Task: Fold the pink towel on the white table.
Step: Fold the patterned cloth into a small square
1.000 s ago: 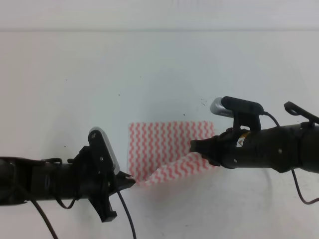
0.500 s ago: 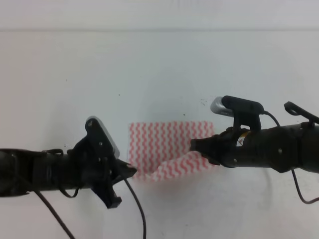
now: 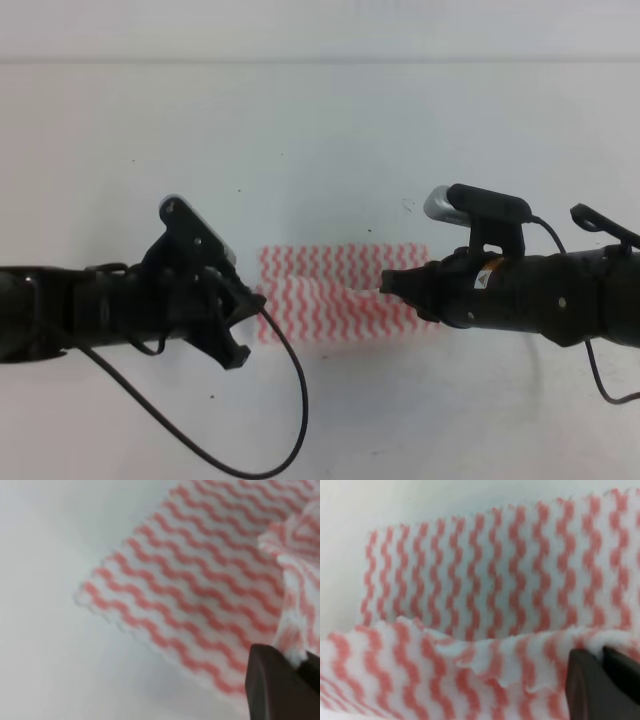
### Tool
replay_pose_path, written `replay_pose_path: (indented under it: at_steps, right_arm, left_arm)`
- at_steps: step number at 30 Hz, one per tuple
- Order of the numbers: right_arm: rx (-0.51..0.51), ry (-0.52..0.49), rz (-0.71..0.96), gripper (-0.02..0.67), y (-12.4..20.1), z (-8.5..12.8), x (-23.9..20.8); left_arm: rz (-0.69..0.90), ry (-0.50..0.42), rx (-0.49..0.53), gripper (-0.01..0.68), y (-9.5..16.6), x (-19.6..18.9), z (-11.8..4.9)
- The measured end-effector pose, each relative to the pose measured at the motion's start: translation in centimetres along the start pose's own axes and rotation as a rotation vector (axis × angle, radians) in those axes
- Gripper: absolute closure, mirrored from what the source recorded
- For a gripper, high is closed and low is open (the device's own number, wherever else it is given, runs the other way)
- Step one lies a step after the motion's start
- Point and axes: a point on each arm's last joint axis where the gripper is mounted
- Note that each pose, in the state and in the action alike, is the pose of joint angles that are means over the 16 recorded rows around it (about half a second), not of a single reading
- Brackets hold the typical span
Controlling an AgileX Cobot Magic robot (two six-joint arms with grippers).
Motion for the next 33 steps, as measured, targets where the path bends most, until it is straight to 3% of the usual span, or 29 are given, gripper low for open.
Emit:
replay_pose_path:
  at_steps: [10, 33]
  right_arm:
    - [0.020, 0.009, -0.027, 0.656, -0.9, -0.6, -0.1]
    - [0.027, 0.014, -0.029, 0.665, -2.0, -0.7, 0.4]
  left_arm:
    - [-0.003, -0.053, -0.006, 0.676, -0.9, 0.2, 0.9]
    - [0.020, -0.053, -0.040, 0.676, -0.8, 2.0, 2.1]
Point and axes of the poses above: a point on each arm's last joint axis where the gripper is mounted, x pointing out along that axis toward the gripper, z along the wrist's bending axis when the last joint is at zero, y = z × x, and after that the axes turned 10 degrees about -x, right-handed
